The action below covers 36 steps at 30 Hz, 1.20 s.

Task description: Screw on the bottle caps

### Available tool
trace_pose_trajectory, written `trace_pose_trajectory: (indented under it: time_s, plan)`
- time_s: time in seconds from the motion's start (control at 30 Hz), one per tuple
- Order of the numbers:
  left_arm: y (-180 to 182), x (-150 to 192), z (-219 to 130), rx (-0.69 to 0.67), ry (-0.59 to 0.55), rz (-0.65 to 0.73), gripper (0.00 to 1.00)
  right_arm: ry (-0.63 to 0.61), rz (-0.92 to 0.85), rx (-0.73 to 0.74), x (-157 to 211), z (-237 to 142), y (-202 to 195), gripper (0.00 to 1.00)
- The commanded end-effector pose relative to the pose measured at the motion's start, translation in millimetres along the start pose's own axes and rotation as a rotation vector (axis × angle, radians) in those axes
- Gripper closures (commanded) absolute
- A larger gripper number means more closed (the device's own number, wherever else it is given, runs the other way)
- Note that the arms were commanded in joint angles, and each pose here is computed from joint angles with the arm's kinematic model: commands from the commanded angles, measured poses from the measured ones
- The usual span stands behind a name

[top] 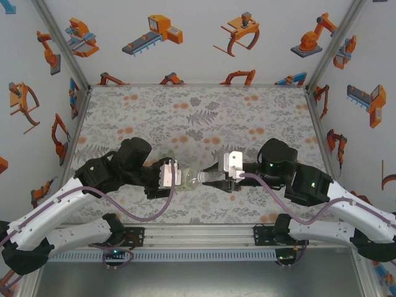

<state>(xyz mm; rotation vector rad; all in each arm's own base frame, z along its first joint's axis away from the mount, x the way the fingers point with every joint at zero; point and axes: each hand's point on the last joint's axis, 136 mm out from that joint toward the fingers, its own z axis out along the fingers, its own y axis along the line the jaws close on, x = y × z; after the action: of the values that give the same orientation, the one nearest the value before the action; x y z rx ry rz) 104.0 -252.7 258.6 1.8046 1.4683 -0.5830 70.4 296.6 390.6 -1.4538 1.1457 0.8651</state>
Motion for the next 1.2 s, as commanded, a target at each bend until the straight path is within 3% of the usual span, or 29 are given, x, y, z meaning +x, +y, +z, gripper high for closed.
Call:
trace_pose_trajectory:
  time_s: [0.0, 0.13, 0.2, 0.33, 0.47, 0.6, 0.63, 0.73, 0.87, 0.97, 1.0, 1.07, 1.17]
  plan:
    - [-3, -4, -3, 0.001, -0.024, 0.012, 1.0, -0.021, 0.011, 0.011, -7, -2, -2, 0.67]
    - [-2, -7, -4, -0.004, -0.038, 0.015, 1.0, -0.01, 0.031, 0.037, -4, -3, -7, 0.69]
    - [-1, -9, -5, -0.009, -0.048, 0.017, 1.0, 0.0, 0.068, 0.069, -2, -2, -12, 0.75]
    - [5, -15, -5, -0.043, -0.078, 0.024, 1.0, -0.006, 0.28, 0.215, 4, -4, -37, 0.82]
    - [23, -22, -1, -0.117, -0.101, 0.004, 1.0, -0.038, 0.712, 0.458, 27, -14, -71, 0.85]
    - [35, -23, 4, -0.158, -0.091, -0.002, 1.0, -0.116, 1.288, 0.699, 71, -33, -86, 1.0]
    - [38, -22, 6, -0.167, -0.081, -0.002, 1.0, -0.123, 1.434, 0.732, 86, -34, -83, 1.0]
    - [44, -19, 10, -0.183, -0.057, -0.002, 1.0, -0.164, 1.572, 0.698, 94, -24, -78, 1.0]
    - [42, -18, 14, -0.165, -0.055, -0.006, 1.0, -0.166, 1.522, 0.719, 89, -30, -82, 1.0]
    - [36, -16, 13, -0.142, -0.052, -0.006, 1.0, -0.16, 1.347, 0.684, 67, -36, -86, 0.68]
    - [34, -15, 12, -0.133, -0.049, -0.005, 1.0, -0.157, 1.279, 0.667, 57, -39, -87, 0.62]
    - [28, -14, 10, -0.112, -0.046, -0.002, 1.0, -0.143, 1.122, 0.635, 40, -45, -88, 0.54]
    - [20, -12, 7, -0.082, -0.046, -0.002, 1.0, -0.13, 0.882, 0.56, 15, -50, -82, 0.53]
